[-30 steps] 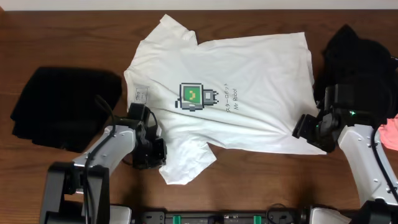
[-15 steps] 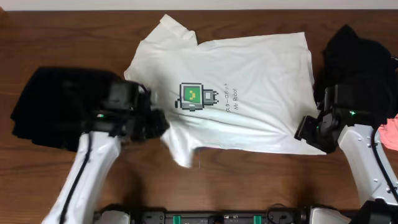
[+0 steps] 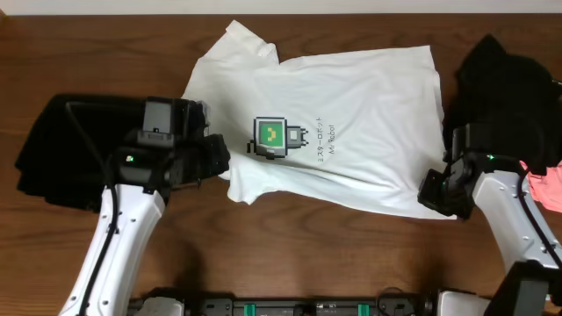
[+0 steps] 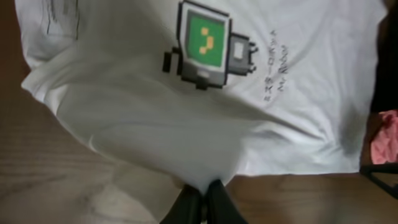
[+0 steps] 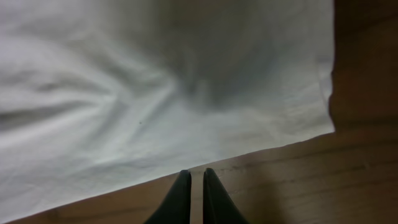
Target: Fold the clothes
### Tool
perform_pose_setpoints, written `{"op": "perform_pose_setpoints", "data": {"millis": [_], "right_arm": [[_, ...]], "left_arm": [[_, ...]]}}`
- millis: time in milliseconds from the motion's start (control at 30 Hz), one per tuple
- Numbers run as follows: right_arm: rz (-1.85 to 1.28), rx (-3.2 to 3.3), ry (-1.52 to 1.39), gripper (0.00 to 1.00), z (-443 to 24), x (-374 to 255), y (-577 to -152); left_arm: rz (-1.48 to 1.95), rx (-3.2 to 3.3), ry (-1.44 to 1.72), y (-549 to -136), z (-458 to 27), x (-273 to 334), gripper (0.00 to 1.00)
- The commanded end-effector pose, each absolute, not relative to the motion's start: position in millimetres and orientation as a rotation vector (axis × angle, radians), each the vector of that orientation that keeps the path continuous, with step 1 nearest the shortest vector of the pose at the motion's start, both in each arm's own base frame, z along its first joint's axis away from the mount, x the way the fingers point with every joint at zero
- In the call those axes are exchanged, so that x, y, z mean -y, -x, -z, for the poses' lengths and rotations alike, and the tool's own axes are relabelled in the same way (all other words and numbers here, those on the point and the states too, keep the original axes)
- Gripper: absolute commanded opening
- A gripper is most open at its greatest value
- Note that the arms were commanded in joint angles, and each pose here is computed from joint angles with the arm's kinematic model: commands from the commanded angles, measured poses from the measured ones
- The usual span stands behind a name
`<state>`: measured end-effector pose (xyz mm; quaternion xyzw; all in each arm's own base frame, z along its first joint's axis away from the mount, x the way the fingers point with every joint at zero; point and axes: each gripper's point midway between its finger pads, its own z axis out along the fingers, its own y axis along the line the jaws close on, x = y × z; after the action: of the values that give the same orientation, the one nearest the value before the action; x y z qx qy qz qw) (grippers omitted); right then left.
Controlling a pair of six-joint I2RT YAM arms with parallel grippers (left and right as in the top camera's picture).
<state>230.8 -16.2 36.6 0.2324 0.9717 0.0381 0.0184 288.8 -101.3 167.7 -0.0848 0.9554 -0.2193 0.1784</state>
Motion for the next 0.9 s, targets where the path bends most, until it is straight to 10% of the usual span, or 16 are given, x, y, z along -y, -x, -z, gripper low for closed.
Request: {"op": "perform_pose_setpoints", "data": {"millis": [0, 67, 167, 300, 867], "right_arm": [[-0.136, -3.061, -0.738, 0.08, -26.2, 13.8, -220.6], [-0.135, -3.069, -0.744, 0.15, -23.7, 13.9, -218.3], [-0.133, -3.074, -0.771, 0.53, -23.7, 16.4, -215.3], [-0.132, -3.051, -0.949, 0.67, -23.9, 30.6, -207.0], [-0.288, -2.814, -1.346, 0.59, -3.0, 68.2, -200.7]], "left_arm": [[0.594, -2.71, 0.254, -288.2, -167.0, 98.3, 0.06], [0.594, -2.71, 0.254, -288.1, -167.1, 98.3, 0.06], [0.571, -2.714, 0.257, -287.9, -165.8, 95.6, 0.06], [0.56, -2.726, 0.261, -285.6, -164.2, 94.2, 0.06], [0.56, -2.724, 0.261, -286.1, -164.4, 94.2, 0.06]]}}
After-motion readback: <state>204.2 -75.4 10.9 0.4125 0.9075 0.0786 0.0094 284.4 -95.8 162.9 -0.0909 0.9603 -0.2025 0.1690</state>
